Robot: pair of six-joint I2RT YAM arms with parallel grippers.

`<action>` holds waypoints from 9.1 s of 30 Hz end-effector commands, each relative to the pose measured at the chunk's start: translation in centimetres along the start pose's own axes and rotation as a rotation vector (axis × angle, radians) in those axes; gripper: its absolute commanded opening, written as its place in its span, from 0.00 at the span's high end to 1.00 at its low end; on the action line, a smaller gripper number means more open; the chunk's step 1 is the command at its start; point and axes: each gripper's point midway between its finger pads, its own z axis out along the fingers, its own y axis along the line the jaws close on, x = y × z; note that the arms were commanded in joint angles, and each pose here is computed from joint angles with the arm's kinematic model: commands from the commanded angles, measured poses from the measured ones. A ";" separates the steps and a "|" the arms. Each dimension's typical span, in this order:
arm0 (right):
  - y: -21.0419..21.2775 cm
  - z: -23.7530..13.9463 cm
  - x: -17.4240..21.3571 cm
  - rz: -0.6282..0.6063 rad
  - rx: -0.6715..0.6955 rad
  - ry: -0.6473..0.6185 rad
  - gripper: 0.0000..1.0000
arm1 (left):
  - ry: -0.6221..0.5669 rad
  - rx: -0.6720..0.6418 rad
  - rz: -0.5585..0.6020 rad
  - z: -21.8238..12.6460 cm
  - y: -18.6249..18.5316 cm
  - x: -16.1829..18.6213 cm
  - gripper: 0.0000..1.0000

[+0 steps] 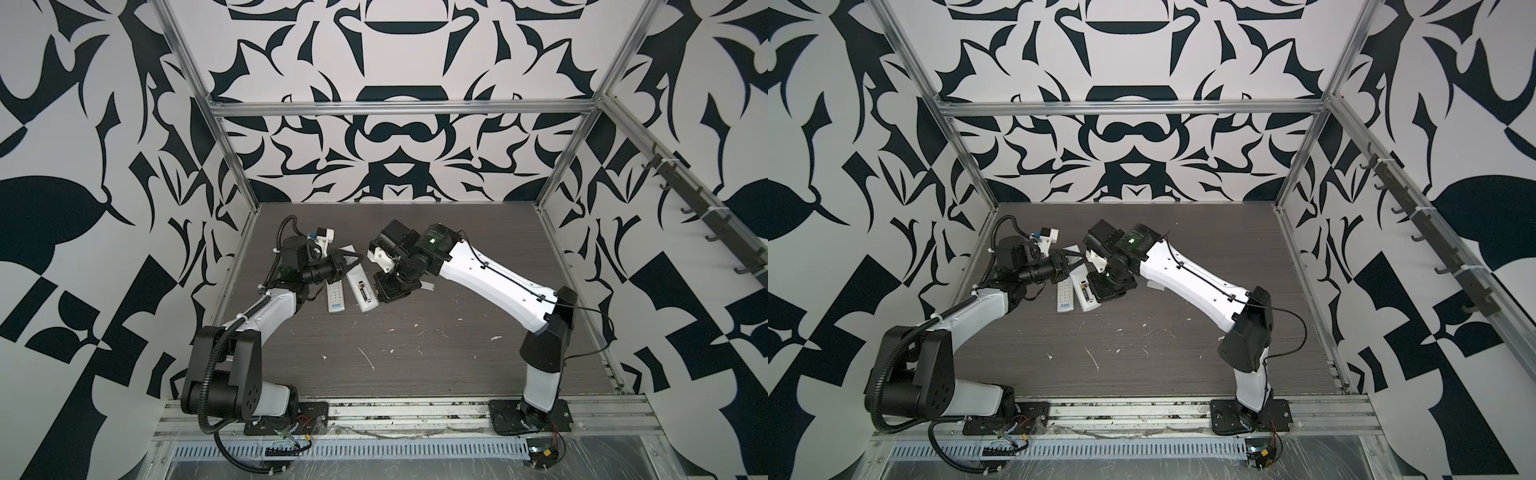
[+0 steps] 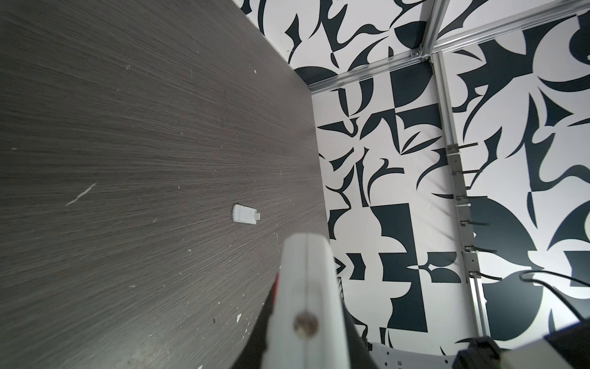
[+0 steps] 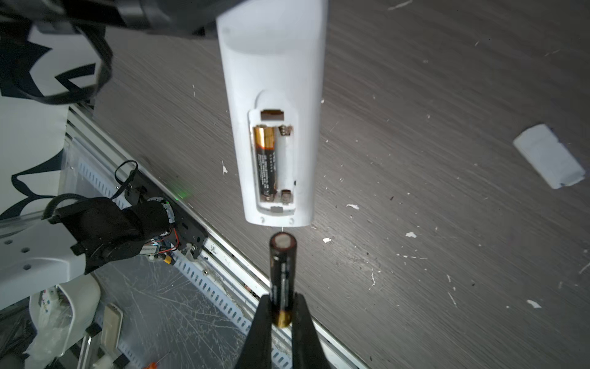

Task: Load the batteries into the remote control
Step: 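Carry the battery with the right gripper to the remote's compartment, then lower the battery into the compartment beside the first battery, right gripper, then open the right gripper and lift it off the seated battery, then press the batteries down into the compartment with the right gripper fingers, then raise the right gripper and move it over the white battery cover, then lower the right gripper and close it on the white battery cover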

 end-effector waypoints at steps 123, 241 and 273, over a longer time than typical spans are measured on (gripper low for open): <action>3.3 -3.5 -0.9 -1.106 0.106 -0.168 0.73 | 0.177 0.240 0.045 -0.1 -8.3 2.0 1.00; -23.9 9.3 -6.5 -0.084 0.279 0.008 0.32 | 0.080 0.039 -0.047 -1.7 -3.3 4.2 1.00; -23.6 13.5 1.4 -0.064 0.404 0.185 0.79 | 0.084 0.041 -0.066 -1.2 -3.0 3.8 1.00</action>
